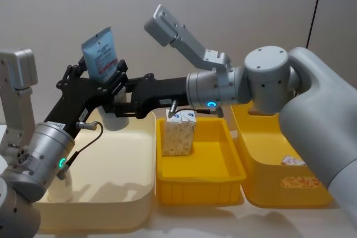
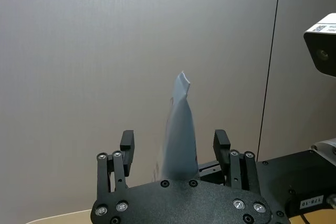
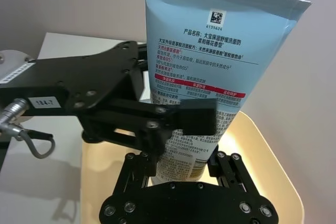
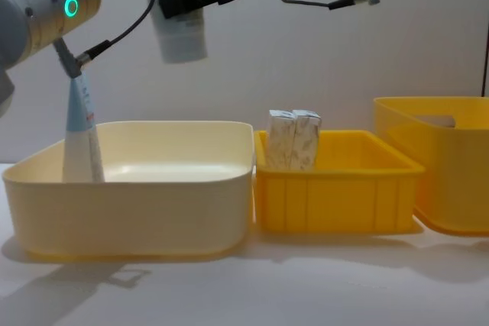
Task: Bimanual collaborative sorting of washing and personal care products
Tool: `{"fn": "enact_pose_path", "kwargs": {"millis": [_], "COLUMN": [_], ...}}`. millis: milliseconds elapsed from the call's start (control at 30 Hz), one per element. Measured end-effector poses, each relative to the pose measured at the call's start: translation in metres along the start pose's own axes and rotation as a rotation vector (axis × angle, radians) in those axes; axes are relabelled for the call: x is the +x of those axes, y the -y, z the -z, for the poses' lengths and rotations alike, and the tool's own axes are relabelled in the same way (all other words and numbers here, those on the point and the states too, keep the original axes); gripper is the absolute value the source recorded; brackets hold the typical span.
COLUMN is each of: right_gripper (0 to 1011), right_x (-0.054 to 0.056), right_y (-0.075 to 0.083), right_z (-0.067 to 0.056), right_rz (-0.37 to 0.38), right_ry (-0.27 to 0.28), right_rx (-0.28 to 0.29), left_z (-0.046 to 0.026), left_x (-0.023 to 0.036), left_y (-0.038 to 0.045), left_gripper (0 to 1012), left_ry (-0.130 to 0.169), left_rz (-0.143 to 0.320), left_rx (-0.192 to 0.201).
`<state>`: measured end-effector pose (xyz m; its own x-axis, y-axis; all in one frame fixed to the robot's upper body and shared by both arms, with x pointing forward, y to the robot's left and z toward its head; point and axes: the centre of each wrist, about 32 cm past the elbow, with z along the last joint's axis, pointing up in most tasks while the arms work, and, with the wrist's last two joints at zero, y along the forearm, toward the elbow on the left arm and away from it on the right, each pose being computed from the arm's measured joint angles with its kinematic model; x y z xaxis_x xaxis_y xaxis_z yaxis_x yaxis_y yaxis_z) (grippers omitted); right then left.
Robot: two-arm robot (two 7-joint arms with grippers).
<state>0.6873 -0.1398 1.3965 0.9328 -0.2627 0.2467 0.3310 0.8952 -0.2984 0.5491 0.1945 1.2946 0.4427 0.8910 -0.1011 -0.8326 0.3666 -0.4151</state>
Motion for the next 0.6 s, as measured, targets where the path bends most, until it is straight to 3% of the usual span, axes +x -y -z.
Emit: {"fn": "enact_pose_path", "kwargs": {"millis": [167, 600], "right_gripper": [515, 515], "right_x": [0.001, 0.006], "right_y": [0.008, 0.039], "right_z": [0.002, 0.005], "right_rz": [0.048, 0.218], "right_ry": [-0.004, -0.019], "right_rx": [-0.006, -0.036], "left_z": [0.0, 0.0], "left_x": [0.0, 0.0], "left_y": [0.0, 0.0], "left_gripper": [1003, 1003], "left_ry": [0.0, 0.0], "left_rz": [0.0, 0.0], "left_rx": [0.0, -0.001]}}
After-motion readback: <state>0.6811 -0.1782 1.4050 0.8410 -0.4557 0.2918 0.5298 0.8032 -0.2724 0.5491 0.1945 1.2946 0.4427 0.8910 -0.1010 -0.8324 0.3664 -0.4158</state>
